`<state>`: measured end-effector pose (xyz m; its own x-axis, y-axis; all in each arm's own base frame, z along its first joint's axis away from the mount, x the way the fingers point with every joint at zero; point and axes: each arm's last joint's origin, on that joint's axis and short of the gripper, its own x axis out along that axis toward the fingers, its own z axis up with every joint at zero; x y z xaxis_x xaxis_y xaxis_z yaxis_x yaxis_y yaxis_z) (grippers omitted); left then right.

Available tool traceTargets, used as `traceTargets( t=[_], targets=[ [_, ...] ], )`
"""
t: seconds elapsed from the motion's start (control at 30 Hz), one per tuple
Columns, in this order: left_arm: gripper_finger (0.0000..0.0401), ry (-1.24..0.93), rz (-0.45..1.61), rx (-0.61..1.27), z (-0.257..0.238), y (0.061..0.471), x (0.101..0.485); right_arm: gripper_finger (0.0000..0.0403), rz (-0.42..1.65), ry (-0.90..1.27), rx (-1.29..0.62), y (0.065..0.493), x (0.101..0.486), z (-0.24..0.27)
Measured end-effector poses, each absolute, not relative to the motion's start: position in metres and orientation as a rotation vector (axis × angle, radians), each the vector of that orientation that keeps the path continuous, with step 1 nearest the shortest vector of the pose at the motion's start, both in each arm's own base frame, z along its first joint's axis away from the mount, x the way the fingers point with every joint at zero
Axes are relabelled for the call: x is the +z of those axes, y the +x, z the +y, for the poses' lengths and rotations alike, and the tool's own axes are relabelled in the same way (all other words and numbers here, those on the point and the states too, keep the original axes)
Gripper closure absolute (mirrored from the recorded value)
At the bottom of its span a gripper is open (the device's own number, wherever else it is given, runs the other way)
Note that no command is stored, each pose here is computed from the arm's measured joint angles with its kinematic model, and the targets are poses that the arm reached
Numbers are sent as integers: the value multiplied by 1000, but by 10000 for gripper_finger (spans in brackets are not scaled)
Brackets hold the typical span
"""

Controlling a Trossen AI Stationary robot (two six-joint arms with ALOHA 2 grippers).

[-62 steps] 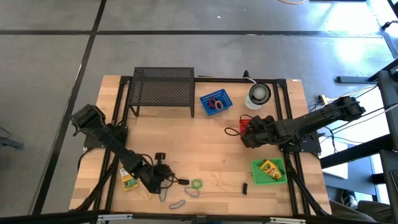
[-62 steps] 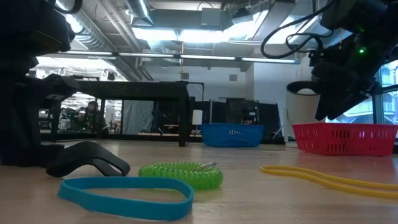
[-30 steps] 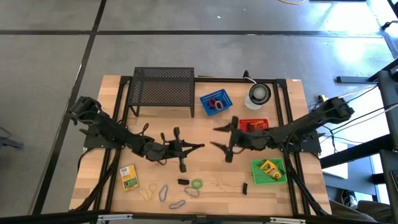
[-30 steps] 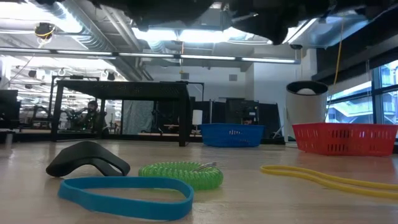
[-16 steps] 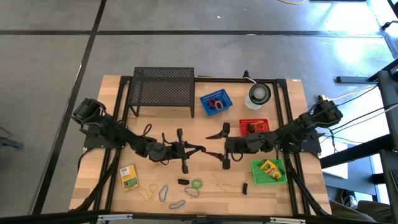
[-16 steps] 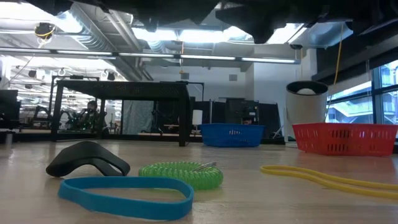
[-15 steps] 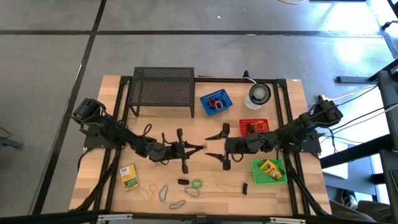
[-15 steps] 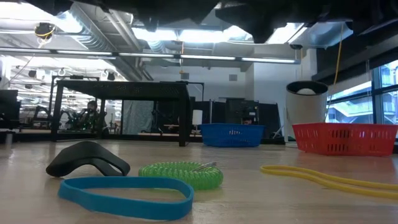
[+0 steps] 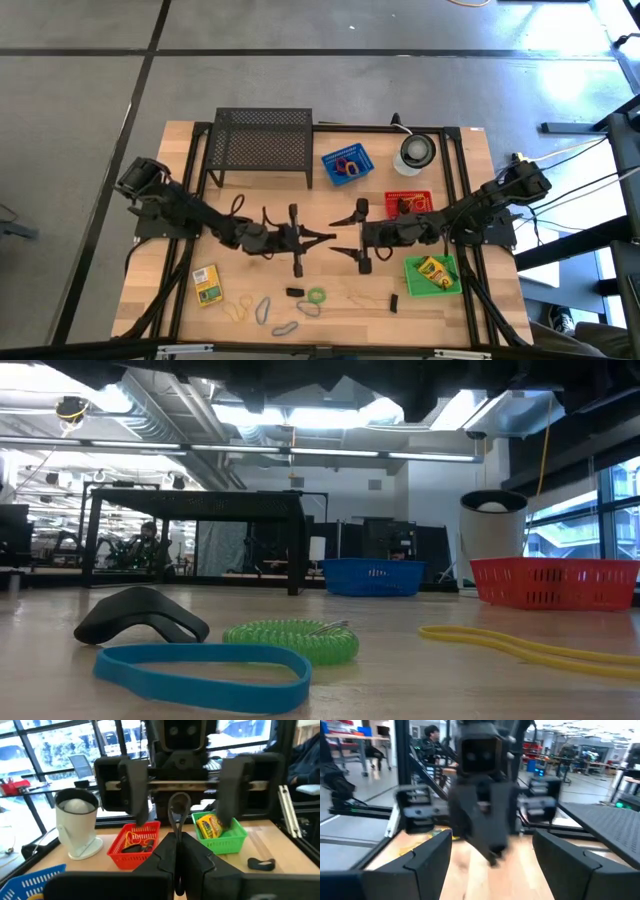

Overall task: Pick & Place Office Desk Supplies
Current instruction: Put the black arm band into the red bin

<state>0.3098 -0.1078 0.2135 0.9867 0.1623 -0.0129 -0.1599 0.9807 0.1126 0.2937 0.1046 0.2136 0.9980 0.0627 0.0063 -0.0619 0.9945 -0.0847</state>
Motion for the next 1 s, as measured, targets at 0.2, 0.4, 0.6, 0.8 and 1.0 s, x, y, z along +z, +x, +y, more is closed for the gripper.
traceTargets(
  t=[0.2, 0.4, 0.6, 0.8, 1.0],
  targets=[
    [393, 89, 20, 150, -103, 312, 213, 125, -13, -68, 90, 295, 216, 106],
    [393, 90, 20, 149, -103, 312, 213, 155, -12, -43, 90, 295, 216, 106],
    [393, 92, 20, 149, -103, 312, 213, 246, -9, 22, 80, 297, 216, 101],
    [393, 103, 16, 132, -104, 312, 214, 366, -2, 97, 134, 300, 216, 95],
    [376, 51, 15, 127, -104, 312, 214, 384, 12, 148, 151, 300, 216, 94]
  ],
)
